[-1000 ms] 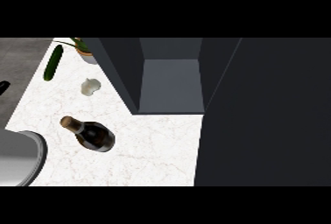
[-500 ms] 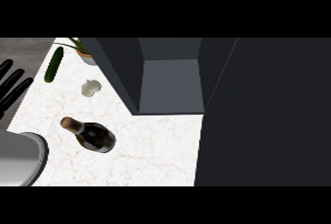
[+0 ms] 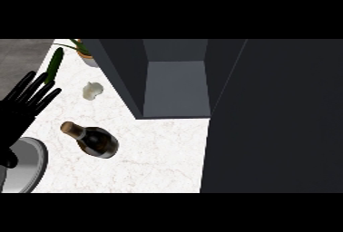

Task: Pick up the wine, place it into the cabinet and close the cabinet

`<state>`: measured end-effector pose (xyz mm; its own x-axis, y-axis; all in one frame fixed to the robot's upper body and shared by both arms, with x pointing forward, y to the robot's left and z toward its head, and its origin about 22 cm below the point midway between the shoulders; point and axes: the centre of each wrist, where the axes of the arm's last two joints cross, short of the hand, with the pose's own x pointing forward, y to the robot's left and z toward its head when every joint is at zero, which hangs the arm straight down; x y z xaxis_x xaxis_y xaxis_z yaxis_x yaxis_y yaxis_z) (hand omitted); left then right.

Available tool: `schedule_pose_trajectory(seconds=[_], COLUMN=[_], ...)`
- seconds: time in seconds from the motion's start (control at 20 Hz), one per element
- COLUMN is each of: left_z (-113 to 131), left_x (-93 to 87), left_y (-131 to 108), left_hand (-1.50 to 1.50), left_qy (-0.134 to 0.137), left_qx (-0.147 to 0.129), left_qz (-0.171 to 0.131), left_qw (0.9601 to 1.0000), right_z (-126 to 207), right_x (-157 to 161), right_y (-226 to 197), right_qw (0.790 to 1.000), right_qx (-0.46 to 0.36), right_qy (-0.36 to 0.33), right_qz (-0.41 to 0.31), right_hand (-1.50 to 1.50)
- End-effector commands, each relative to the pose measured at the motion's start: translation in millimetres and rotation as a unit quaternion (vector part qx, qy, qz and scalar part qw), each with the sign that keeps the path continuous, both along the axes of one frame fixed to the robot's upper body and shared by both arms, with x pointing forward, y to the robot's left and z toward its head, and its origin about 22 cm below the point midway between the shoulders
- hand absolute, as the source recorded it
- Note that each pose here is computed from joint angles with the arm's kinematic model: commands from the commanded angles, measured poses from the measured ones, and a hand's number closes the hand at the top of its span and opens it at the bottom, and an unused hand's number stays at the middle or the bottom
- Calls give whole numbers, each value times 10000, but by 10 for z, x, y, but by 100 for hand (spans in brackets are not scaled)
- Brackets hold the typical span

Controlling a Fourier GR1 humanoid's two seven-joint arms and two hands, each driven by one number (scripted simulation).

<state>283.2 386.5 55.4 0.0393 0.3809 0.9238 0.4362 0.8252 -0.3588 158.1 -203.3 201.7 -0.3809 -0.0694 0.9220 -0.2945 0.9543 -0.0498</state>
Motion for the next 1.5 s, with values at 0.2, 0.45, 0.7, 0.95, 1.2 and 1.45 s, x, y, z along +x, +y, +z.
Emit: schedule_pose_trajectory(seconds=[0.2, 0.45, 0.7, 0.95, 1.2, 1.45], left_z=[-685, -1027, -1343, -1537, -1604, -1746], left_x=[185, 194, -18, -115, -126, -155], left_y=[-11, -178, -101, -137, -140, -307], left_hand=[-150, -150, -150, -150, -150, -150], left_qy=[469, 558, 557, 726, 805, 965], left_qx=[-12, 137, 50, -73, -9, -209], left_qz=[-125, -134, -209, -218, -230, -232], left_qw=[9988, 9983, 9982, 9971, 9965, 9948], right_z=[89, 155, 121, 161, 171, 90], right_x=[-66, -127, -141, -88, -192, -153], right_y=[-158, -98, -96, 36, -15, -42], right_qw=[9999, 9997, 9997, 9997, 9997, 9998], right_qx=[6, 100, 32, 85, 106, 64], right_qy=[-110, -185, -122, -234, -142, -171], right_qz=[85, 133, 213, 85, 143, 106], right_hand=[-150, -150, -150, -150, -150, -150])
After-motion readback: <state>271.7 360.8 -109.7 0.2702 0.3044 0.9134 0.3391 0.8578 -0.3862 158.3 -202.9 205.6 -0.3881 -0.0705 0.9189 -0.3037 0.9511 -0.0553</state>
